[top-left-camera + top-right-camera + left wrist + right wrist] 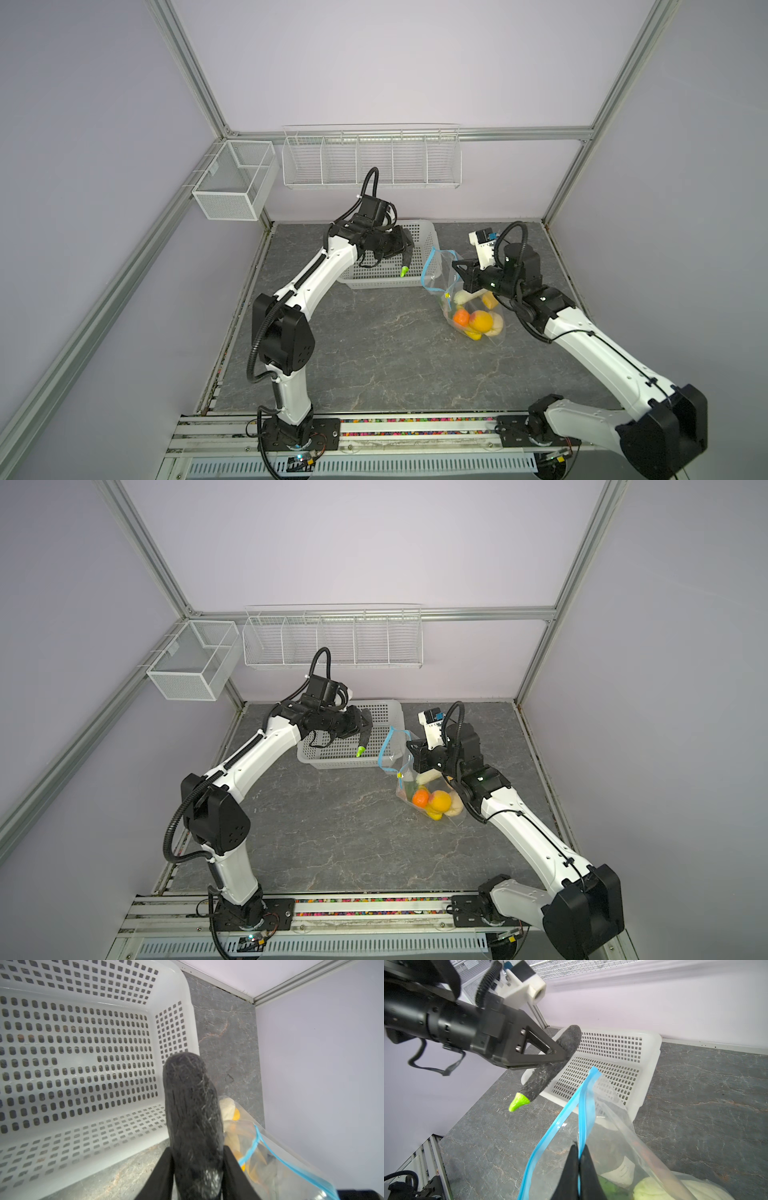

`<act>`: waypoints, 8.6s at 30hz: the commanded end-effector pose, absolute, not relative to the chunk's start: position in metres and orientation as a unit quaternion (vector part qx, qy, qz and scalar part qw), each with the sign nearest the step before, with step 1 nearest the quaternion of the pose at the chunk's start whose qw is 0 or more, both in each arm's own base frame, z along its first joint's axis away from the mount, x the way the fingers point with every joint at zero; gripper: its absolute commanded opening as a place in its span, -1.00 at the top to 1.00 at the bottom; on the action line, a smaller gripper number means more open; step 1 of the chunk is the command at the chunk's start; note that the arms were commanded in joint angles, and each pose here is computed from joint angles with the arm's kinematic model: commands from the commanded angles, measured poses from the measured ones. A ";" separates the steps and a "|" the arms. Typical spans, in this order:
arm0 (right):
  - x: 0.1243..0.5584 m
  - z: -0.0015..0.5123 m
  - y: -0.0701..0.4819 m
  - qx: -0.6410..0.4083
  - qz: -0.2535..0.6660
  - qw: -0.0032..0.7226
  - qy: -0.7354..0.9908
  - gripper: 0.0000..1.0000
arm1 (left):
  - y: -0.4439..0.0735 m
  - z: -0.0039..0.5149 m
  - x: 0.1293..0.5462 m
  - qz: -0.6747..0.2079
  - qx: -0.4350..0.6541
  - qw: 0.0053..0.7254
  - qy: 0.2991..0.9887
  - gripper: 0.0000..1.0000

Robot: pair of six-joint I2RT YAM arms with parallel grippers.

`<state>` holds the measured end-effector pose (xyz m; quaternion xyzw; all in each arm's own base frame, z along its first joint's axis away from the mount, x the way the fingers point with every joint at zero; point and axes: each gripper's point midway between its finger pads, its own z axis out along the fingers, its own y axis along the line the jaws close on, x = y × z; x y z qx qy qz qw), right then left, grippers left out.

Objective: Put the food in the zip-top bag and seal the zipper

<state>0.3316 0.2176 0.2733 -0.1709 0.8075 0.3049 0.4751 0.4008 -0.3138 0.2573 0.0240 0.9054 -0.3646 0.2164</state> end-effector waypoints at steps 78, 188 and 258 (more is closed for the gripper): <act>0.296 0.309 0.255 -0.265 0.369 0.501 0.736 0.87 | -0.341 0.267 0.286 -0.489 0.088 0.042 0.867 0.30; 0.284 0.322 0.246 -0.262 0.352 0.499 0.747 0.87 | -0.320 0.255 0.304 -0.436 0.088 0.123 0.887 1.00; 0.198 0.350 0.251 -0.397 0.332 0.554 0.652 0.09 | -0.265 0.321 0.270 -0.455 -0.057 0.203 0.865 1.00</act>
